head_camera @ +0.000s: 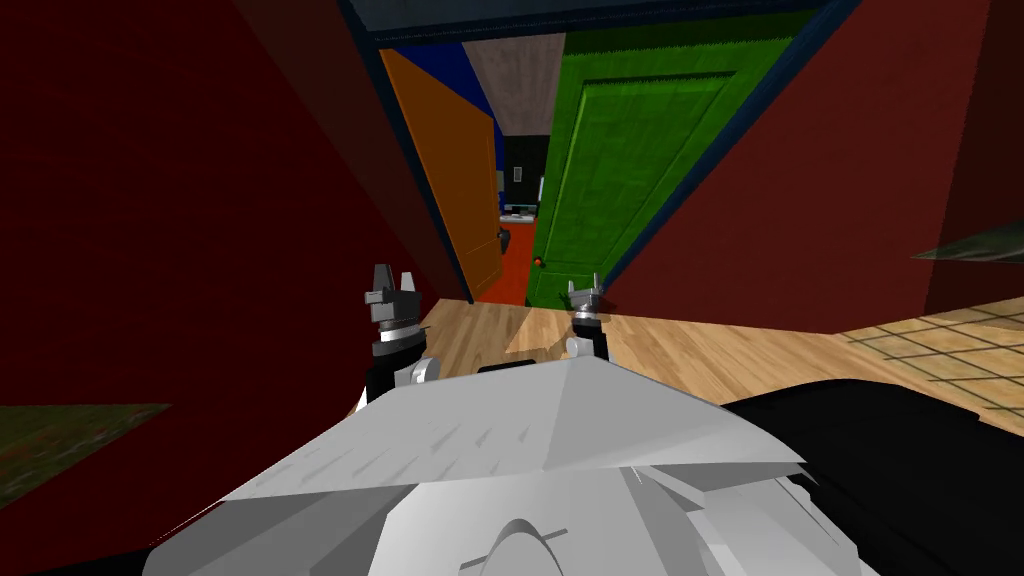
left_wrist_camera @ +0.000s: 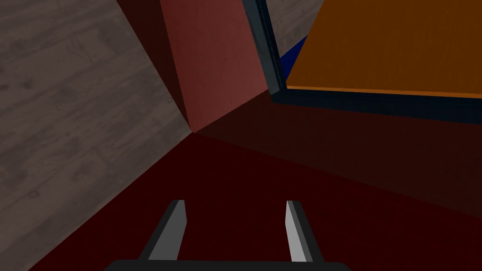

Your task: Push the door open

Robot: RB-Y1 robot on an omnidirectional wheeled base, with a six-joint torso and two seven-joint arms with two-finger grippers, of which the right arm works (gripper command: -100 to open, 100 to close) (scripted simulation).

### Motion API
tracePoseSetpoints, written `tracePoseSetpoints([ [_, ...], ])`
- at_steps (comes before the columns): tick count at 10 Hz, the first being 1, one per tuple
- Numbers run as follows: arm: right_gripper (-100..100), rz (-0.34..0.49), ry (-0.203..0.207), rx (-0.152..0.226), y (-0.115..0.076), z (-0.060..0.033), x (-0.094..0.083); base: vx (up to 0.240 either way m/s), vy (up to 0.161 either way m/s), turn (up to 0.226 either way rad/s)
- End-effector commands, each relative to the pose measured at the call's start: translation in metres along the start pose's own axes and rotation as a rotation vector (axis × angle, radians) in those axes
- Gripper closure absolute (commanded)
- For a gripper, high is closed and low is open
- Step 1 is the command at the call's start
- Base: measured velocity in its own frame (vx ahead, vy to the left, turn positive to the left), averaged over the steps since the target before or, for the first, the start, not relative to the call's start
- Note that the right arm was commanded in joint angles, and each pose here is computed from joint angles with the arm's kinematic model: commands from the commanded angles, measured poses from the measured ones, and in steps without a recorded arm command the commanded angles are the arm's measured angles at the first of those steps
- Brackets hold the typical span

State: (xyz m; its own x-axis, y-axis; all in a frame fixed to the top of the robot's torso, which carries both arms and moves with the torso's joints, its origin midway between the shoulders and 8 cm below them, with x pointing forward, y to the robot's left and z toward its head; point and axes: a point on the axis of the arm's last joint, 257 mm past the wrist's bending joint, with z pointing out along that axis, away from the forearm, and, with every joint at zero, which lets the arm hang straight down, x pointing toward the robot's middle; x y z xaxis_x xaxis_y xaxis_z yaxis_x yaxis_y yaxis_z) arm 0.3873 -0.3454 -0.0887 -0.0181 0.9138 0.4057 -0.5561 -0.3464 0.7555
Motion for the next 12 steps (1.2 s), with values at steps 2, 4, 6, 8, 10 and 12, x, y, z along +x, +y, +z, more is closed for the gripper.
tracePoseSetpoints([
  [2, -100, 0.054, -0.030, 0.015, -0.012, -0.0041, -0.017, 0.087, -0.037, 0.115],
  [4, -100, 0.097, -0.056, 0.025, -0.021, -0.0079, -0.031, 0.087, -0.031, 0.119],
  [6, -100, 0.139, -0.084, 0.034, -0.029, -0.0121, -0.045, 0.092, -0.045, 0.114],
  [8, -100, 0.183, -0.114, 0.040, -0.038, -0.0170, -0.059, 0.090, -0.036, 0.129],
  [10, -100, 0.228, -0.146, 0.044, -0.046, -0.0225, -0.074, 0.097, -0.034, 0.136],
  [12, -100, 0.273, -0.179, 0.046, -0.054, -0.0285, -0.088, 0.091, -0.056, 0.119],
])
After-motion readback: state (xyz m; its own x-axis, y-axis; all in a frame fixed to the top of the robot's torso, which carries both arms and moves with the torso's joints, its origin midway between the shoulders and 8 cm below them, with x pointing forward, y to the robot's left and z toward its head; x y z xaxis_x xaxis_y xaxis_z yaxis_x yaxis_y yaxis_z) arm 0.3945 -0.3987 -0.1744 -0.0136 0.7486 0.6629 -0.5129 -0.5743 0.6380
